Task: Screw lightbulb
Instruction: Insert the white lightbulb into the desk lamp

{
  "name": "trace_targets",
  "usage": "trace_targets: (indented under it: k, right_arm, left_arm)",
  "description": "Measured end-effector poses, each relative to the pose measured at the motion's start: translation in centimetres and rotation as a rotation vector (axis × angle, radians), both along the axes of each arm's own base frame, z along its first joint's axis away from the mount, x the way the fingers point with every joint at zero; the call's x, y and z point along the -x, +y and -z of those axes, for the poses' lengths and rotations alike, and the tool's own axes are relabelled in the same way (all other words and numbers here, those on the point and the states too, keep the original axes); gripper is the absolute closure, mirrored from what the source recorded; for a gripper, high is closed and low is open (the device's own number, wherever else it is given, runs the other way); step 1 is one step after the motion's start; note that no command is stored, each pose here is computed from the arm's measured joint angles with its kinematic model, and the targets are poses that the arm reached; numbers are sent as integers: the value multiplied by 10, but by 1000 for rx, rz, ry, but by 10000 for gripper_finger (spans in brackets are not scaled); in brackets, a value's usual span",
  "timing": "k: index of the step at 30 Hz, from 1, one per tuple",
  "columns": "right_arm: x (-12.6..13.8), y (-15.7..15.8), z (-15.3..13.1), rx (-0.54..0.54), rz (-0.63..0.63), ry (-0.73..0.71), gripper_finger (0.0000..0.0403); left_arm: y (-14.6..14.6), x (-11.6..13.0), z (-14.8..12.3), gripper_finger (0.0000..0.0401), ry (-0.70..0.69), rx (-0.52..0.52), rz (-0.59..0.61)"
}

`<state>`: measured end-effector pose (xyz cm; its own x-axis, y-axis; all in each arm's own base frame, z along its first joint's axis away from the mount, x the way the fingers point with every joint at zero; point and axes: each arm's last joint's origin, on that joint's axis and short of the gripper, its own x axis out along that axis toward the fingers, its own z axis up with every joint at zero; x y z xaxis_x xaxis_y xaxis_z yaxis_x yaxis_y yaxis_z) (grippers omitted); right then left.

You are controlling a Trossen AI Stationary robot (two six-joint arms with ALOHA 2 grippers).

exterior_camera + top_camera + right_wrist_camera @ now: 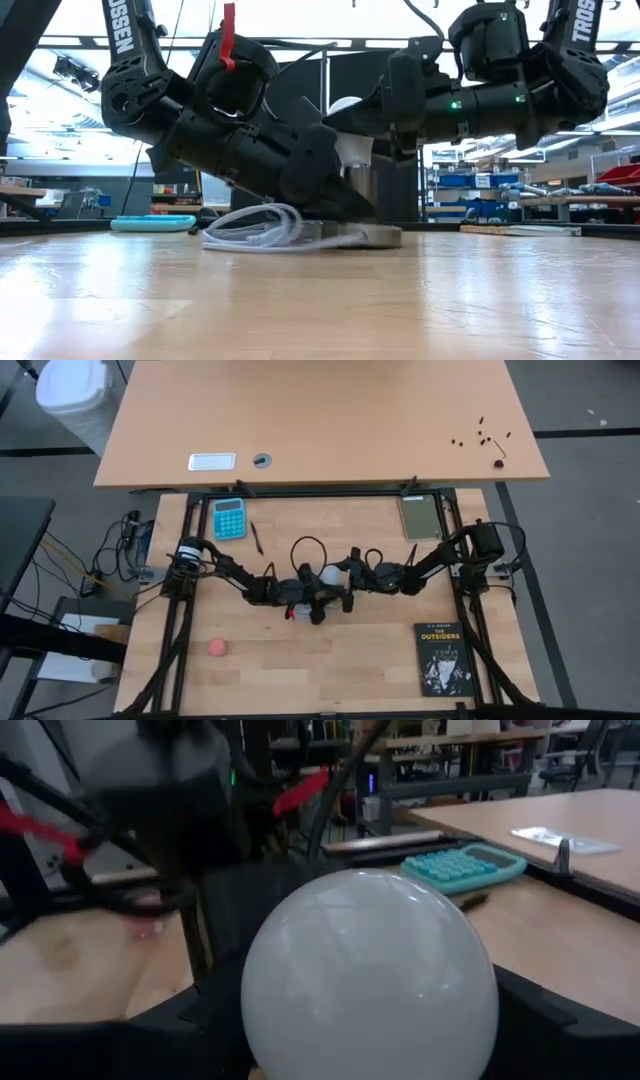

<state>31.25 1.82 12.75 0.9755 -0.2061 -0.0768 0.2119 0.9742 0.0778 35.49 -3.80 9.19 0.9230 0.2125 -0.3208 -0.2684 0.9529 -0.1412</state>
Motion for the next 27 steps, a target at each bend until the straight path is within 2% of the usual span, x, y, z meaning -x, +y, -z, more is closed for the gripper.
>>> trace_targets:
  k: [7,13,27]
  right_arm:
    - [0,3,2,29,-11,29,119]
    - [4,7,4,55,-9,42,119]
    - [30,6,1,71,-11,63,119]
  left_arm:
    - [0,0,-1,138,-9,0,3]
    - [0,0,-5,138,-11,-24,12]
    - [-1,0,-14,137,-26,-86,46]
